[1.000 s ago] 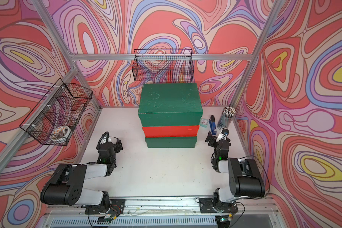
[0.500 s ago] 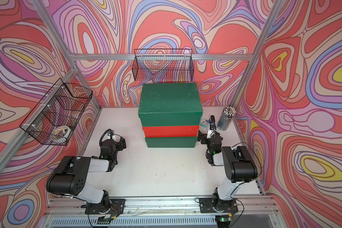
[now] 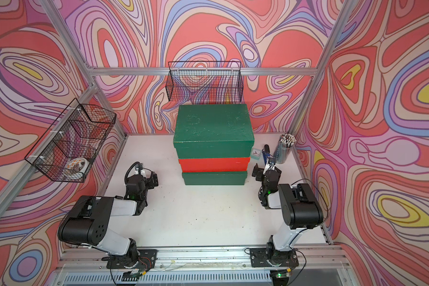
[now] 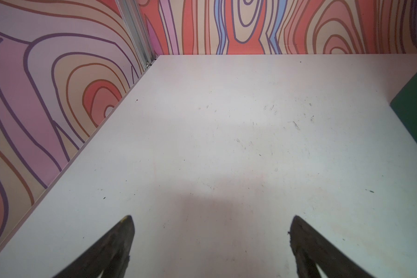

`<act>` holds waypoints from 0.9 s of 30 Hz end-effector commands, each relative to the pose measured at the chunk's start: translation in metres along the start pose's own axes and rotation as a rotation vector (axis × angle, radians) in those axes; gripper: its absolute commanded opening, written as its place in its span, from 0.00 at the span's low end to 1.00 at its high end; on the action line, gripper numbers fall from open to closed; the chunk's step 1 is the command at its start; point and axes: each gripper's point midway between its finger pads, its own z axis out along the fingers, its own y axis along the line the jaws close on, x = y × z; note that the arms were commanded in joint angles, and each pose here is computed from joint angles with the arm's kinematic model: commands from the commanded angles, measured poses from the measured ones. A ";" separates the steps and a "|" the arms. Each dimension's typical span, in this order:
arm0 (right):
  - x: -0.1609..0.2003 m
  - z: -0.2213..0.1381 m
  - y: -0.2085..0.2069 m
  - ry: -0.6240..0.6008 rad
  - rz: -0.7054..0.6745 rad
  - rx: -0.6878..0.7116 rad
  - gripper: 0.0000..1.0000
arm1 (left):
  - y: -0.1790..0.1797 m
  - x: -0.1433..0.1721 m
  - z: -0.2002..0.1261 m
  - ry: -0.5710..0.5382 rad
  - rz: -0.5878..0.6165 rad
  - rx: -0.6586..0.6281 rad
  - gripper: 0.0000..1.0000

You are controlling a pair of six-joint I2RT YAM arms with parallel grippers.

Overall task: Stack the shoeboxes
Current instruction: Reset both arms

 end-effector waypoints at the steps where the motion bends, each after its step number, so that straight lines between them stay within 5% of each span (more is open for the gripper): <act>1: 0.000 0.002 0.000 0.006 -0.004 0.013 0.98 | 0.002 -0.011 0.001 -0.039 0.001 0.000 1.00; 27: 0.001 0.004 0.011 0.014 -0.047 -0.014 0.98 | 0.001 -0.012 0.001 -0.042 0.001 0.002 1.00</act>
